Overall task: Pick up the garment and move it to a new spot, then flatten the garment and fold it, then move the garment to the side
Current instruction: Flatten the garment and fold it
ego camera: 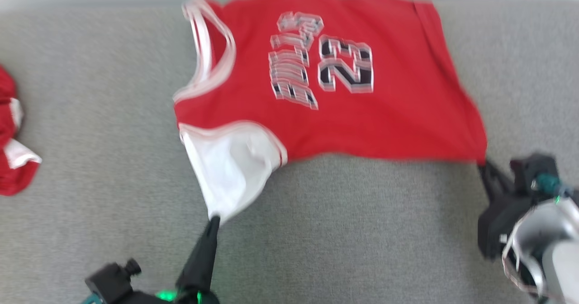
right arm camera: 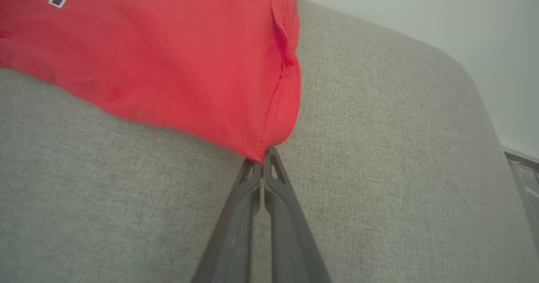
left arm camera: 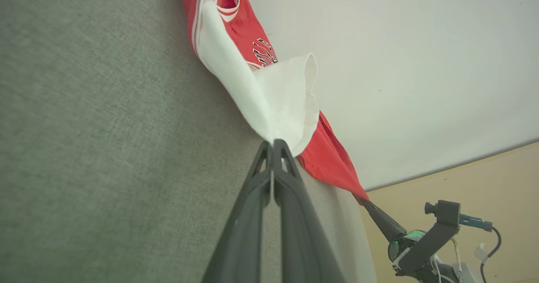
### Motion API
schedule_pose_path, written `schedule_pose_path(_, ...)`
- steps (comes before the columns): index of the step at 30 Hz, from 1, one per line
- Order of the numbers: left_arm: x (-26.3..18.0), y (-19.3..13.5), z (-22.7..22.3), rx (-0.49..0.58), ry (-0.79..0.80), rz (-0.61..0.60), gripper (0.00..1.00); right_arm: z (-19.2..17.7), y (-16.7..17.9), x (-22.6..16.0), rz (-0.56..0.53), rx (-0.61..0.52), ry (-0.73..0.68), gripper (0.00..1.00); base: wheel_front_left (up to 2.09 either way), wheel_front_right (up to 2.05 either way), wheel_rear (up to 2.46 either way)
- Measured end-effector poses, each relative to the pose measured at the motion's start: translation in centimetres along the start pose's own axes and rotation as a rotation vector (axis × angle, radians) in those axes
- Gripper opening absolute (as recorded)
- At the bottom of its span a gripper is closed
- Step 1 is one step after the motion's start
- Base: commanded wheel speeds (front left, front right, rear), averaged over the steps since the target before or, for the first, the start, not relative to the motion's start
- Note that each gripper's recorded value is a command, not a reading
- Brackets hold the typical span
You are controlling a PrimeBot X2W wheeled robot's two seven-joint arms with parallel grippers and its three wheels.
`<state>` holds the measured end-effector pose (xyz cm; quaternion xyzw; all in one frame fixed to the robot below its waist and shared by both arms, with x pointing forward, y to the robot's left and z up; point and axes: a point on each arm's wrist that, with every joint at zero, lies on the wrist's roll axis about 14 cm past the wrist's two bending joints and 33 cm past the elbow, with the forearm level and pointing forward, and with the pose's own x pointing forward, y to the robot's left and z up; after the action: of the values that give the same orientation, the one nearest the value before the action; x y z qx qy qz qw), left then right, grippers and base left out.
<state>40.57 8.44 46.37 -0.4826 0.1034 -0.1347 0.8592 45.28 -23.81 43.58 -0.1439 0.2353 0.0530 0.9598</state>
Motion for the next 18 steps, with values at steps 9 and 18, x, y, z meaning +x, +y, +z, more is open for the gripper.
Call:
schedule_pose_path(9, -5.3, -2.0, -3.6, -0.098, 0.210, -0.016, 0.00, 0.0, 1.0, -5.5, 0.014, 0.009, 0.059, 0.00, 0.00, 0.00, 0.00)
schedule_pose_path(18, -9.0, -6.4, -5.0, -0.357, 0.374, -0.117, 0.00, -1.6, 1.2, -7.1, 0.001, 0.029, 0.135, 0.00, 0.00, 0.00, 0.00)
